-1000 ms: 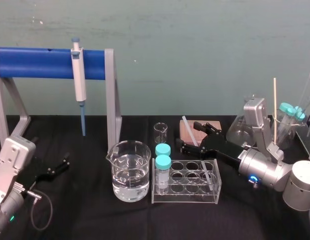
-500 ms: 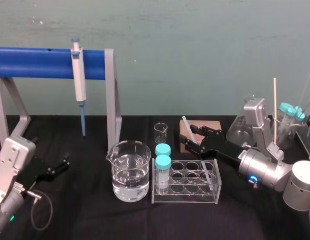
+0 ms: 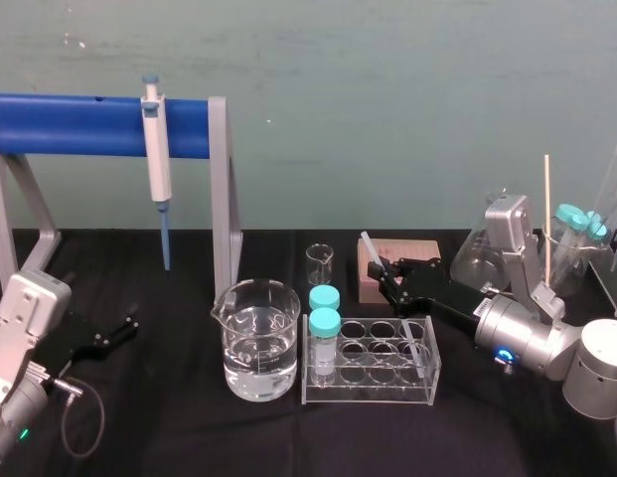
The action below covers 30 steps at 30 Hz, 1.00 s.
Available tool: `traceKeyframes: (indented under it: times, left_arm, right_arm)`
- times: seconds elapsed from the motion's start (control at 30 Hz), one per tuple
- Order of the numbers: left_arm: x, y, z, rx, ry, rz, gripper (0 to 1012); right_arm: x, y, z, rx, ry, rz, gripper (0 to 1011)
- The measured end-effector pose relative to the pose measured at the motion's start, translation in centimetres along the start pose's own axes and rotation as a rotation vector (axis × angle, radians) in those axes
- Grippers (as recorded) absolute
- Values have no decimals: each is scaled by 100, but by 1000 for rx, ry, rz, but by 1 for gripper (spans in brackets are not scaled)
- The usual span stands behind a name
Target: Pick up the stirring rod with one hand, then place it down.
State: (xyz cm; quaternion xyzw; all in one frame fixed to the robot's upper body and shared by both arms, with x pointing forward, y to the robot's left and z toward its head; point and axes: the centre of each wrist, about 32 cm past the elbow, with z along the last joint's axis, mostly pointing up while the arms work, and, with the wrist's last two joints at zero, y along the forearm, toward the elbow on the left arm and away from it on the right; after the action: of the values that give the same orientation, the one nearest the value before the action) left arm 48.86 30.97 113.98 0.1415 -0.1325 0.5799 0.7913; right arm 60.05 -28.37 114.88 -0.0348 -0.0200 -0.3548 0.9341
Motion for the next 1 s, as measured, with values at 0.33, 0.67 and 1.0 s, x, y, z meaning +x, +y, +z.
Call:
traceKeyframes:
  times: [0.33, 0.67, 1.0]
  left_arm:
    - [0, 0, 0, 0, 0, 0, 1000]
    - [0, 0, 0, 0, 0, 0, 1000]
    - [0, 0, 0, 0, 0, 0, 1000]
  right_arm:
    - [0, 0, 0, 0, 0, 0, 70]
    - [-56, -4, 73, 2, -37, -36, 70]
    - [-85, -23, 271, 85, -89, -47, 70]
